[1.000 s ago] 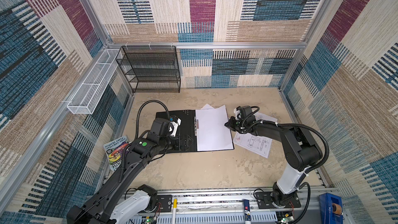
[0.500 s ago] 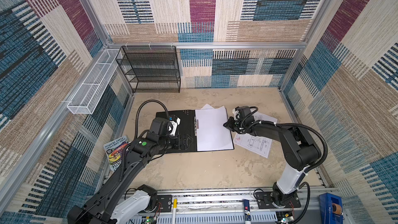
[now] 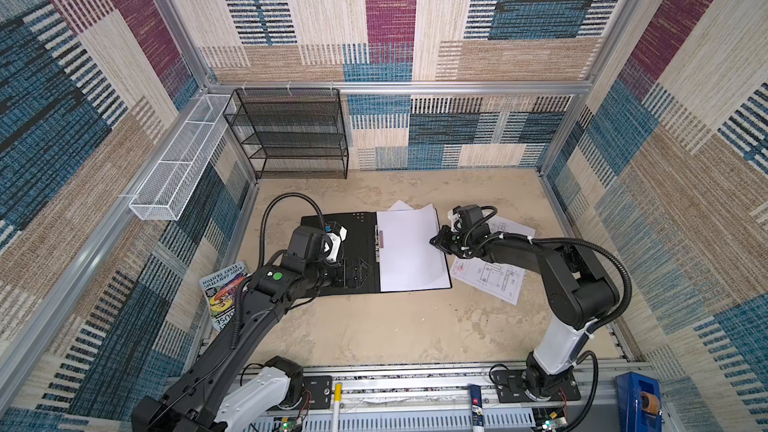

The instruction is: Put the files into the folder

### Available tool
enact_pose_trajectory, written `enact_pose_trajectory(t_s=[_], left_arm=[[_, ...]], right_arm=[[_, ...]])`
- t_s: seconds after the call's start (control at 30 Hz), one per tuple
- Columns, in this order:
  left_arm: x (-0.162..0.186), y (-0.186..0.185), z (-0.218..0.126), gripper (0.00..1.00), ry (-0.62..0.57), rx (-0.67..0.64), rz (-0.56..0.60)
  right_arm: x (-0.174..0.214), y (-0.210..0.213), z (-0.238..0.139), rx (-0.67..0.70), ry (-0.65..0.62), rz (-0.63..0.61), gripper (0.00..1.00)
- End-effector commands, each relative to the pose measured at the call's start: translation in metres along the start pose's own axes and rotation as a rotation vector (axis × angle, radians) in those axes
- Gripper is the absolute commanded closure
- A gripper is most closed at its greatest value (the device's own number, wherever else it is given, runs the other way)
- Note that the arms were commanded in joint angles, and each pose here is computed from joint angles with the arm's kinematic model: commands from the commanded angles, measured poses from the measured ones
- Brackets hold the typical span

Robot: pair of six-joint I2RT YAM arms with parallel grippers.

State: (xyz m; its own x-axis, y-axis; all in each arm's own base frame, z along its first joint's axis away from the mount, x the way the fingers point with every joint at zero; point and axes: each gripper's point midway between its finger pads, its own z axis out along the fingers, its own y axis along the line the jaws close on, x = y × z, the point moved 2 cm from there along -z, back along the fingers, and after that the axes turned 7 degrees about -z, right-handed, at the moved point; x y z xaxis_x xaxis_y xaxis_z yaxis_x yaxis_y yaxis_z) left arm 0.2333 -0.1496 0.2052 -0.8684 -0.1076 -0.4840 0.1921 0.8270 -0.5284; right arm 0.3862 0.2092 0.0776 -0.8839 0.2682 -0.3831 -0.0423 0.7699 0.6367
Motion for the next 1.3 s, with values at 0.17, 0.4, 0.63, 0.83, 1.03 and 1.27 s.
enact_pose_trajectory(t_s=[0.17, 0.4, 0.63, 0.83, 1.03, 1.27], left_arm=[[-0.002, -0.002, 0.000, 0.01, -0.006, 0.016, 0.003], [-0.002, -0.001, 0.000, 0.01, -0.006, 0.015, 0.000], [-0.001, 0.002, -0.001, 0.01, -0.005, -0.002, -0.023], [0.001, 0.002, 0.004, 0.01, 0.042, -0.002, -0.027], [0.001, -0.024, 0.030, 0.00, 0.133, 0.093, -0.041], [0.012, -0.111, 0.108, 0.02, 0.249, 0.166, 0.079]], right_arm=[[-0.005, 0.003, -0.001, -0.005, -0.022, 0.009, 0.82], [-0.006, -0.001, -0.006, 0.041, -0.033, 0.015, 0.42], [-0.020, -0.010, -0.027, 0.157, -0.084, 0.004, 0.05], [-0.040, -0.041, -0.077, 0.220, -0.172, 0.020, 0.00], [-0.037, -0.116, -0.131, 0.325, -0.231, 0.128, 0.00], [-0.037, -0.174, -0.174, 0.435, -0.315, 0.249, 0.00]])
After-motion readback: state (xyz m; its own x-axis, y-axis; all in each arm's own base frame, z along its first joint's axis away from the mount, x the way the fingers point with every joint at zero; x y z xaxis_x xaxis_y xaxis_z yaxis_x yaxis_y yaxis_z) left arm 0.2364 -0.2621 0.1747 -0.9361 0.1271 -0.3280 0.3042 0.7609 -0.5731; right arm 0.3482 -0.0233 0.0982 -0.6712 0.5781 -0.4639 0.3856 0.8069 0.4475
